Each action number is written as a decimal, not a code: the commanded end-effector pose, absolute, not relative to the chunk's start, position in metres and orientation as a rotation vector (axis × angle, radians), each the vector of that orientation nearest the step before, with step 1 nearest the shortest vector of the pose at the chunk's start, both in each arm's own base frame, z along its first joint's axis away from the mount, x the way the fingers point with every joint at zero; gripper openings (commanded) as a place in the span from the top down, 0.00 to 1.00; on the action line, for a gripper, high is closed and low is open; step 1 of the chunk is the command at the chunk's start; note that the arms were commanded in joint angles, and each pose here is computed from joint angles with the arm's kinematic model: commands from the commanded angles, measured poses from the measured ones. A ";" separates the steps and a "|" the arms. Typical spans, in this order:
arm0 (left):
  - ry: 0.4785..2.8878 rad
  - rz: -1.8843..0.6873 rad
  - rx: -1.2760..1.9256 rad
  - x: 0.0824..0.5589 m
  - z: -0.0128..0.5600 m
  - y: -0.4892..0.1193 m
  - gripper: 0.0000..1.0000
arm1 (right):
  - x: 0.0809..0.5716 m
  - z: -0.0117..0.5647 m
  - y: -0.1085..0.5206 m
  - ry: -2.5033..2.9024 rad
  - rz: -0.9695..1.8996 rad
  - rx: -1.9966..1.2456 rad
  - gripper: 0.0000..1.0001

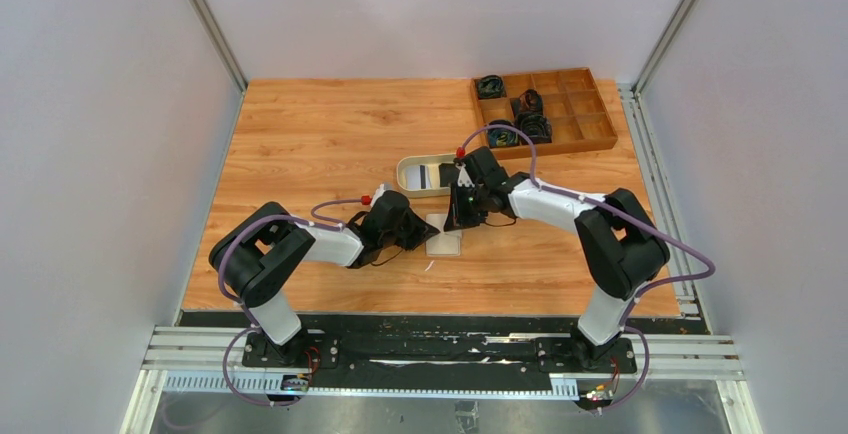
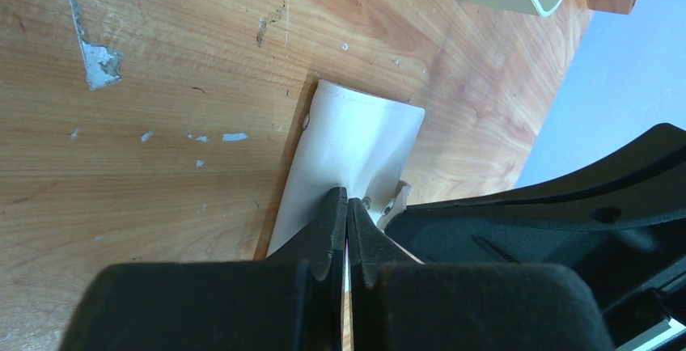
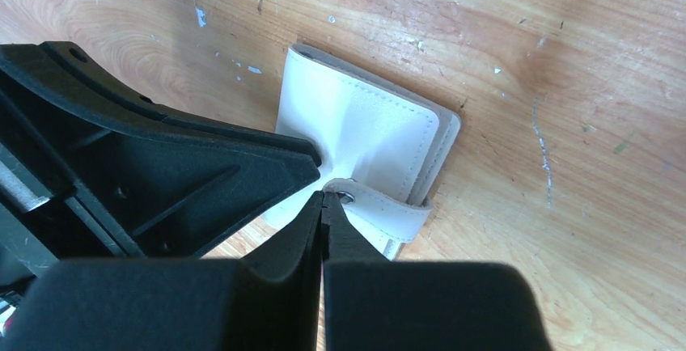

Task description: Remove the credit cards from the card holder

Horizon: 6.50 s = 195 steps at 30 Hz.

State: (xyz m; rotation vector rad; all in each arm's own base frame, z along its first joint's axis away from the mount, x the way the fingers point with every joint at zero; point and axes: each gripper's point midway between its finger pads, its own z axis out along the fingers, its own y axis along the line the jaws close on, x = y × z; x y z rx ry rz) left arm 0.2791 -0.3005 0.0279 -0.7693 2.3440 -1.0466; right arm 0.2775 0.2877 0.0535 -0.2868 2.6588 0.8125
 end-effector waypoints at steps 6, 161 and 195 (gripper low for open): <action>2.458 -0.816 -0.802 0.261 -0.014 -0.268 1.00 | 0.275 0.033 0.281 2.713 0.785 -0.275 1.00; 2.512 -0.744 -0.758 0.267 -0.020 -0.267 1.00 | 0.301 0.089 0.245 2.522 0.811 -0.268 0.58; 2.218 -0.462 -0.032 0.291 0.143 -0.216 0.00 | 0.294 0.121 0.201 2.363 0.471 -0.355 0.27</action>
